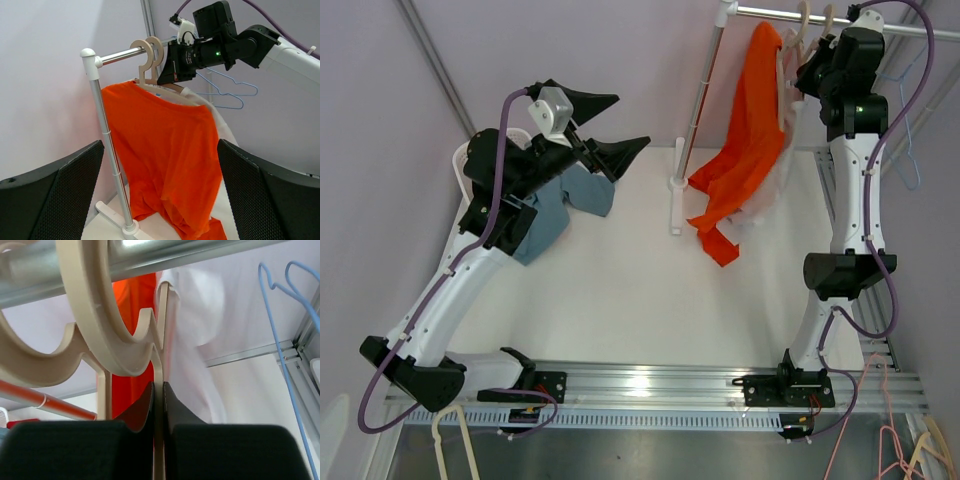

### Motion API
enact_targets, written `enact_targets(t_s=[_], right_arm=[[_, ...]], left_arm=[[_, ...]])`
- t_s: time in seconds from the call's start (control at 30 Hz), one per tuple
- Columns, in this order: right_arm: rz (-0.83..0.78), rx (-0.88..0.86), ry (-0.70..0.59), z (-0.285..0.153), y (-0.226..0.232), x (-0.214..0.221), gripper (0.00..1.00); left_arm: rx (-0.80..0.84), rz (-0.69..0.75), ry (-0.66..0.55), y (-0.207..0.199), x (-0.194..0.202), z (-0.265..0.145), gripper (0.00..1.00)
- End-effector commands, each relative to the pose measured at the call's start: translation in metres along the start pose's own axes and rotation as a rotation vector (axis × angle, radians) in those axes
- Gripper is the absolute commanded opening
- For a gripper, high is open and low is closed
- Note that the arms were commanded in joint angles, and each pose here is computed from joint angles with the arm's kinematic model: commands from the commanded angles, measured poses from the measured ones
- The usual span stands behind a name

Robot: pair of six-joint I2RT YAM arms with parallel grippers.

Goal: Remove the t-shirt from the hanger

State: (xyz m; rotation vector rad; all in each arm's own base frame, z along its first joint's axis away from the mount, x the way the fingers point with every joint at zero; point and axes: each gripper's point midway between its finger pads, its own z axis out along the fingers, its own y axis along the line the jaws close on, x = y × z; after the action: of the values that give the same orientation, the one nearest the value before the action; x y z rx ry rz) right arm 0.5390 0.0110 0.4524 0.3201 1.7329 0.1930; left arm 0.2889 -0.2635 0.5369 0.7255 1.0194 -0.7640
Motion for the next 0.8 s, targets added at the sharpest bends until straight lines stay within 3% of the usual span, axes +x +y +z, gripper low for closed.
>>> enact_targets(t_s=[0.0, 0.47, 0.77], right_arm=[[-0.011, 0.016, -0.059, -0.009, 0.002, -0.019, 0.0], [-0.047, -0.13, -0.341, -0.06, 0.036, -0.107, 0.0], [-0.105, -0.024, -0.309, -0.097, 0.014, -0.104, 0.0]], left_arm=[[0.009, 0.035, -0.027, -0.002, -0.011, 0.001, 0.99], [0.013, 0.035, -0.03, -0.004, -0.01, 0.0, 1.0], [0.053, 0.053, -0.028, -0.02, -0.013, 0.0, 0.99]])
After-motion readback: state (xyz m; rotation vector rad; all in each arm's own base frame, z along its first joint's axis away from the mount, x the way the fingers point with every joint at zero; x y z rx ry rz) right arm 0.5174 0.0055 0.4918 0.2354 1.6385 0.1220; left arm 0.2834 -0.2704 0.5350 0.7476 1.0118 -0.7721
